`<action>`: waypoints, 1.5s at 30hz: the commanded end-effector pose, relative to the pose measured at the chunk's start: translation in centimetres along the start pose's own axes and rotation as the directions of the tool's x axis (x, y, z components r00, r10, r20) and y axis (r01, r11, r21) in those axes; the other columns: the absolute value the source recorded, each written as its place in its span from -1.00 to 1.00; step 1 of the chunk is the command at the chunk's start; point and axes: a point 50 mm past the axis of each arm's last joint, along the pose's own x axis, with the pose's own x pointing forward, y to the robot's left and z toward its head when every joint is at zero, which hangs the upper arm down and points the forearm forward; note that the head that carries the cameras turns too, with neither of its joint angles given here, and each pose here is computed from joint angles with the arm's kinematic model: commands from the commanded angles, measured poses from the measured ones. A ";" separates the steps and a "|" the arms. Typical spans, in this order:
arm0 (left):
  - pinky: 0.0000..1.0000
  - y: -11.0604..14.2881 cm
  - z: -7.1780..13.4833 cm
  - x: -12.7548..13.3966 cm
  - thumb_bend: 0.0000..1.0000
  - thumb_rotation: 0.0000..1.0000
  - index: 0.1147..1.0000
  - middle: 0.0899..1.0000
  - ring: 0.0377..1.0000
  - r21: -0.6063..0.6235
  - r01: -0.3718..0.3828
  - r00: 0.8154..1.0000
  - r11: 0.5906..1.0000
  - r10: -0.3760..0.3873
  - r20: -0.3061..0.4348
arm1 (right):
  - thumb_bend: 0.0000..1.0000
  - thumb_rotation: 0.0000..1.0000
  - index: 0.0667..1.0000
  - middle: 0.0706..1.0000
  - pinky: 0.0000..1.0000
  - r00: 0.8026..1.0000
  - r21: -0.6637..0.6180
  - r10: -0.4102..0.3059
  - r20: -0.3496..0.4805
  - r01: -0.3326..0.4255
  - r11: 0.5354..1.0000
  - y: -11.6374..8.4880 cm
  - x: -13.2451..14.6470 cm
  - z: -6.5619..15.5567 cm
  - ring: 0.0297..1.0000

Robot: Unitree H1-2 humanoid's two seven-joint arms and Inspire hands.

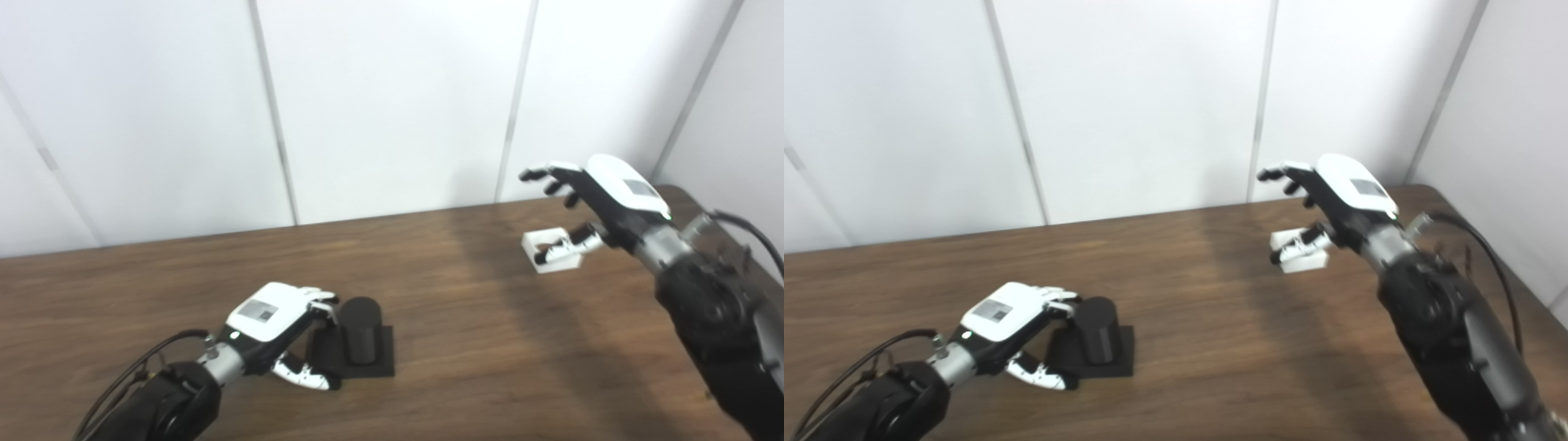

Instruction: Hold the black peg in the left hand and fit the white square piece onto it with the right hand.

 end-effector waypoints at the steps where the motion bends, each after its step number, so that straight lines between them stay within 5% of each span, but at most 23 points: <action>1: 0.62 -6.5 -0.1 -3.1 0.05 -0.87 -0.15 0.69 0.73 0.020 0.270 0.963 0.963 -0.270 -0.013 | 0.55 -0.78 0.54 0.64 0.18 1.000 -0.100 -0.013 -0.013 0.012 0.995 -2.6 1.1 -0.1 0.52; 12: 0.62 -7.2 -1.3 -4.3 0.05 -0.87 -0.15 0.69 0.74 0.034 0.247 0.969 0.968 -0.247 -0.003 | 0.84 -0.73 0.69 0.88 0.59 0.966 -0.280 0.183 -0.185 -0.231 0.932 -3.2 4.2 -1.9 0.84; 18: 0.64 -7.2 -1.9 -4.6 0.05 -0.86 -0.15 0.69 0.74 0.042 0.236 0.972 0.971 -0.237 0.007 | 0.96 -0.50 0.66 0.87 0.63 0.949 -0.317 0.177 -0.261 -0.258 0.913 -2.3 6.4 -3.2 0.82; 45: 0.65 -6.5 -0.9 -4.5 0.05 -0.86 -0.14 0.68 0.73 0.044 0.242 0.970 0.969 -0.243 -0.002 | 0.78 -0.73 0.62 0.77 0.46 0.928 -0.277 0.240 -0.286 -0.320 0.906 3.4 11.4 -4.2 0.72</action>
